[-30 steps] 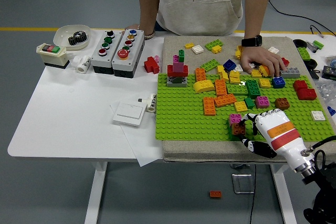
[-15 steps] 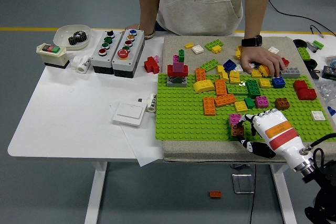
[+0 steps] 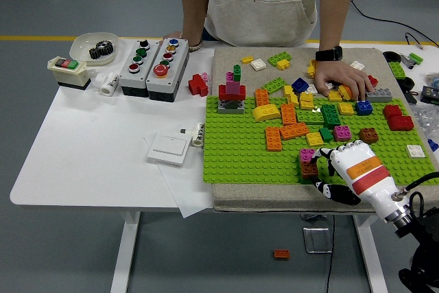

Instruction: Pick up the brick,pile it on top of brick,press brick,pick up the brick,pile it on top of brick,press brick

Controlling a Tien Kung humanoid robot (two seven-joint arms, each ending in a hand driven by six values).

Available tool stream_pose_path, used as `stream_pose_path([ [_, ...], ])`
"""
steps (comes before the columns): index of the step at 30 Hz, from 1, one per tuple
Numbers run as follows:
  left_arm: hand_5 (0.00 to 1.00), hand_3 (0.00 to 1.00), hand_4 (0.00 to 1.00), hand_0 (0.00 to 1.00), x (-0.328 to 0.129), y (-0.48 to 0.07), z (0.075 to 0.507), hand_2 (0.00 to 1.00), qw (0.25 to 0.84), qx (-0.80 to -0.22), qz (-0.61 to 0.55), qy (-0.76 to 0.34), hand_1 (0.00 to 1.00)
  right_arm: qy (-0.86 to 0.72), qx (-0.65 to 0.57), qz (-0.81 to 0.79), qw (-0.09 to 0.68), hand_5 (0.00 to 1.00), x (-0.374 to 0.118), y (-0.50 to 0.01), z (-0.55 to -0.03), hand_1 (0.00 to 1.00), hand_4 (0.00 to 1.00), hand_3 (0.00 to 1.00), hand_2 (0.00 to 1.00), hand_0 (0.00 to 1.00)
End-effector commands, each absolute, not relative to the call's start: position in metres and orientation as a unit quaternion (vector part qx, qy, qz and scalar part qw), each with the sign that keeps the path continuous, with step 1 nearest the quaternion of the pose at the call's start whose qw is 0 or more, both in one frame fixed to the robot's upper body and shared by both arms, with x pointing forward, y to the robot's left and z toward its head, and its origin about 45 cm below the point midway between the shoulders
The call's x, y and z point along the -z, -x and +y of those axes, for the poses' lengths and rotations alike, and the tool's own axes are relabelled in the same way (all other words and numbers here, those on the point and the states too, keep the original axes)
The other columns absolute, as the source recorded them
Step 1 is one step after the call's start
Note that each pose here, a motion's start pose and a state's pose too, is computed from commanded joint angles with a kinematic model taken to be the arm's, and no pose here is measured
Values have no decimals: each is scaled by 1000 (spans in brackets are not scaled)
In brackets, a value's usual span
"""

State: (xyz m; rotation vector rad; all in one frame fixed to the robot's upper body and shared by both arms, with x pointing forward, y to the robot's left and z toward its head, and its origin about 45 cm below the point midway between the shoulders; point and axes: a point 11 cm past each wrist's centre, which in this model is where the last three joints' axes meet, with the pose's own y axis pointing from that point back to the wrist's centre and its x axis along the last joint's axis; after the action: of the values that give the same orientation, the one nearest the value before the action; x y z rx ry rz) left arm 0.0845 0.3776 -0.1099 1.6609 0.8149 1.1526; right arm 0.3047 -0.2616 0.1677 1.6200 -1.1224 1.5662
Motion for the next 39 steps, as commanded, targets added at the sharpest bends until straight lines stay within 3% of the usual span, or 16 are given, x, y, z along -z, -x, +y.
stream_pose_path([
  [13,684,623,715,864,110,-85,378,818,463,-471,331,-674,814,-593,-601,-453,286,256,-192,-305,-267,206,755,555,270,265],
  [14,684,623,715,860,110,-85,378,817,463,-471,331,-674,812,-593,-602,-454,285,346,-193,-305,-267,314,917,731,384,362],
  [19,684,623,715,860,110,-86,378,817,462,-472,331,-674,812,-601,-610,-441,271,346,-198,-302,-260,314,917,731,384,362],
  [20,682,622,716,859,110,-86,378,817,462,-472,331,-674,812,-606,-610,-433,270,516,-197,-302,-258,553,973,725,659,489],
  [25,682,622,716,859,109,-87,378,817,462,-474,331,-673,812,-631,-604,-416,255,516,-196,-298,-253,553,973,725,659,489],
  [26,682,621,716,858,109,-87,378,817,462,-474,331,-672,812,-635,-602,-414,250,583,-196,-296,-251,642,886,603,710,658],
  [39,679,620,714,857,109,-90,379,815,466,-471,323,-676,812,-655,-602,-391,235,572,-197,-287,-238,625,840,554,672,647],
])
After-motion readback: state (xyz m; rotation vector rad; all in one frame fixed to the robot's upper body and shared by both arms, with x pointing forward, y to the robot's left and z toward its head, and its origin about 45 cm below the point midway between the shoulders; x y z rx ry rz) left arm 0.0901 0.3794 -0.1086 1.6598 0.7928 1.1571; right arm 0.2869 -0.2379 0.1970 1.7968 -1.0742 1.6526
